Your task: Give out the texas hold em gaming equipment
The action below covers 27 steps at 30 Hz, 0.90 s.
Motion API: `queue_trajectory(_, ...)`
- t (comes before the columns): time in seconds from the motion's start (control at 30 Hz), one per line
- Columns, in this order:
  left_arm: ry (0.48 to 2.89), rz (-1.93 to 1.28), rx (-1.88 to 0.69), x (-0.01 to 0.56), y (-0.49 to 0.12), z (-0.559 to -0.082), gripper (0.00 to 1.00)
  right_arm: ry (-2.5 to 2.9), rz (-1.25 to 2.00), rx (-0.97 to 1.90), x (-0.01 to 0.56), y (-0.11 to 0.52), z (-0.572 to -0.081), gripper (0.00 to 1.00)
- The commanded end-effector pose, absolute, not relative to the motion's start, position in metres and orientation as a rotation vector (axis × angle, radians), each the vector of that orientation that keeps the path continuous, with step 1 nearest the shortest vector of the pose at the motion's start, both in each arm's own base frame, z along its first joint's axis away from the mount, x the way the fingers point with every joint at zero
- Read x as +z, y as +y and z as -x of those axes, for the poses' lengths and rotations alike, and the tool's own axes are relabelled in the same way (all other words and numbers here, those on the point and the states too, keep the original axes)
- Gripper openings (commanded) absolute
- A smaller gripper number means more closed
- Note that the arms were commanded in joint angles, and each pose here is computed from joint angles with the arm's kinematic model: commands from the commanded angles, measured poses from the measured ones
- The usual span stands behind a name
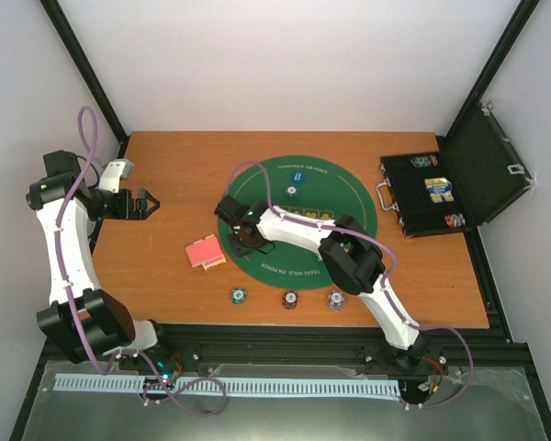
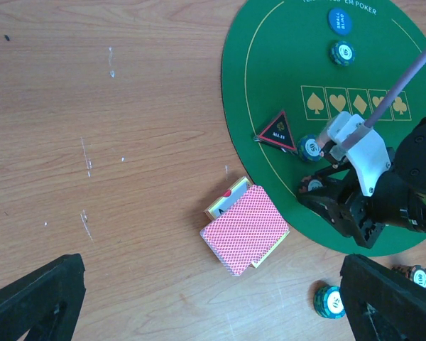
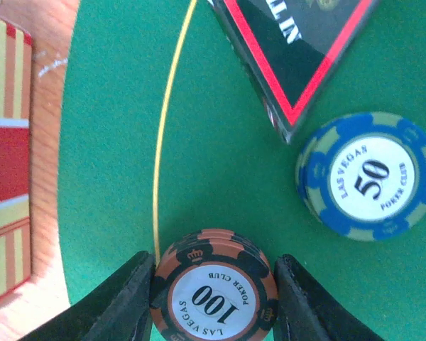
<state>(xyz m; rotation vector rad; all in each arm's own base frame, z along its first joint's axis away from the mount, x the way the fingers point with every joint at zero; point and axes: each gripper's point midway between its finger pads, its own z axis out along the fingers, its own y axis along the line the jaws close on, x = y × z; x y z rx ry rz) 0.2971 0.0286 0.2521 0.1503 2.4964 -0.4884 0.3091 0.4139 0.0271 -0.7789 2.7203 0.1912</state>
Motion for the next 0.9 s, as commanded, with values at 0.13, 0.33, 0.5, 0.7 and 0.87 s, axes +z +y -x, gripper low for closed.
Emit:
queue_trajectory(0.13, 2.459, -0.181, -0.470, 0.266, 0.028, -0.299, 1.00, 2.715, 0.735, 0.197, 0.023, 0.424, -0.320, 0.25)
queue_trajectory(0.33, 2.461, -0.186, -0.469, 0.265, 0.027, -0.299, 1.00, 2.719, 0.715, 0.180, 0.019, 0.422, -0.323, 0.25)
queue_trajectory(0.5, 2.464, -0.189, -0.471, 0.263, 0.027, -0.299, 1.00, 2.714, 0.710, 0.183, 0.020, 0.422, -0.325, 0.30)
queue_trajectory(0.7, 2.463, -0.189, -0.470, 0.265, 0.027, -0.299, 1.00, 2.698, 0.720, 0.218, 0.041, 0.425, -0.323, 0.49)
queue_trajectory(0.87, 2.461, -0.194, -0.480, 0.265, 0.026, -0.298, 1.00, 2.664, 0.711, 0.244, 0.071, 0.424, -0.320, 0.51)
